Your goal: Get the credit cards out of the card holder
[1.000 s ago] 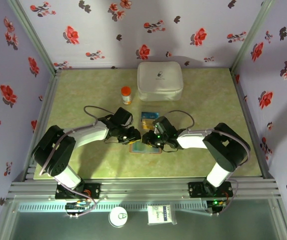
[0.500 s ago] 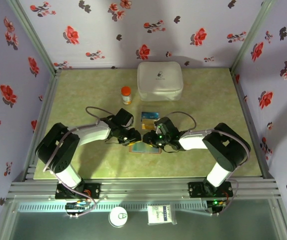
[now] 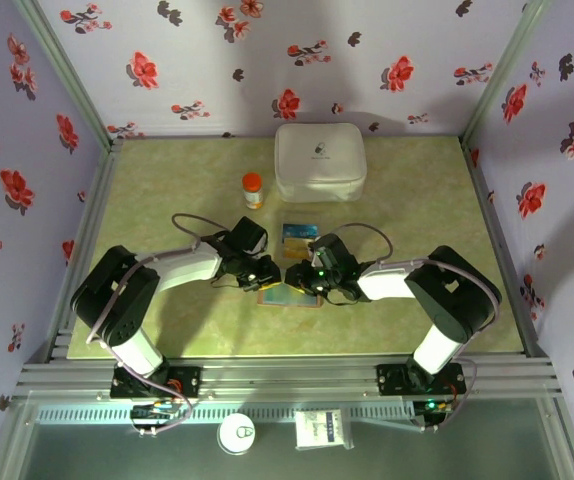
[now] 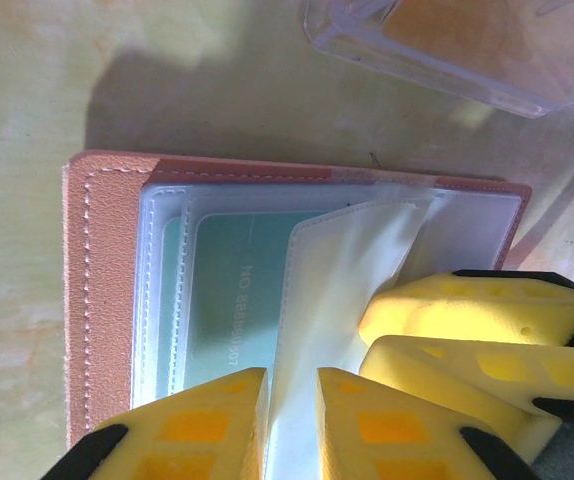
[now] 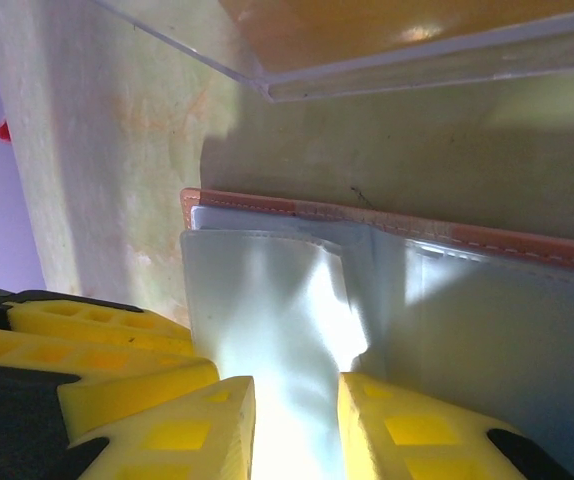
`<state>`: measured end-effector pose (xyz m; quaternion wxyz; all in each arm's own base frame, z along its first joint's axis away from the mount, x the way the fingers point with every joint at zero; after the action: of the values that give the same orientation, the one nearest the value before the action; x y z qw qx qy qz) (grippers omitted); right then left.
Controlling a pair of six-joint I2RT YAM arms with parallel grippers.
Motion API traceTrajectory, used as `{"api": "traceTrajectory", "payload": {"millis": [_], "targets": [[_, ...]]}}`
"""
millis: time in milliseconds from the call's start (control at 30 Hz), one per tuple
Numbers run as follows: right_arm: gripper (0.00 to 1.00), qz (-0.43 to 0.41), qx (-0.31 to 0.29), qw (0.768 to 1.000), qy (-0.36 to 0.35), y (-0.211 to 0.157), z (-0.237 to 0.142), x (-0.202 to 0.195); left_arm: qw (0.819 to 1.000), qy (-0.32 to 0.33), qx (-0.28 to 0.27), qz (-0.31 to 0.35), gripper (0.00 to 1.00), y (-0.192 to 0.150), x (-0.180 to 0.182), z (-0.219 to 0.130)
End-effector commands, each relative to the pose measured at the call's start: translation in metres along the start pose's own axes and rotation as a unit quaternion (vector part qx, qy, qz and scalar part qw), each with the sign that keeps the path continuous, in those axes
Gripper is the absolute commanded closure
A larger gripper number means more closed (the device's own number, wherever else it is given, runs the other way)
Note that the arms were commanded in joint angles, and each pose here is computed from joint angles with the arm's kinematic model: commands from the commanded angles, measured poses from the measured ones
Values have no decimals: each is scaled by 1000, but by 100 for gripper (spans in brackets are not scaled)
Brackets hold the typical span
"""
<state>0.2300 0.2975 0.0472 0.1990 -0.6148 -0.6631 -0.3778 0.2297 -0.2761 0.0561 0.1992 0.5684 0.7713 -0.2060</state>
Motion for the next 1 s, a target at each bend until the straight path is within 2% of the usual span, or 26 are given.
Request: {"api": "traceTrajectory", "payload": {"millis": [0,300,600,967], "targets": [[71,0,-8,1000,15,5,-9,10,1000,-22,-2,10,81,-3,-16,-13],[69,-38,-34,997,-56,17,-44,14,999,-38,2,28,80,-4,-38,-22],[67,-43,-68,990,-113,22,-77,4,997,-30,33,57,77,-12,-55,-4],[64,-40,-106,982,-150,22,-110,-5,995,-35,56,72,73,-17,-72,22]]}}
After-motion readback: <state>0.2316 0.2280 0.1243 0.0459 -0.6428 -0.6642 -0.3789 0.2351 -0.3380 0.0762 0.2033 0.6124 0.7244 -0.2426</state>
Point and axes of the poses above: each hand's point on the last joint's axis, 136 mm out from that joint toward the fingers, its own z axis out along the fingers, its own x axis along the line the jaws close on, y = z × x, the point moved 2 cm from there along -z, back along the fingers, and after that the axes turned 12 degrees about -z, right-handed, at the moved point
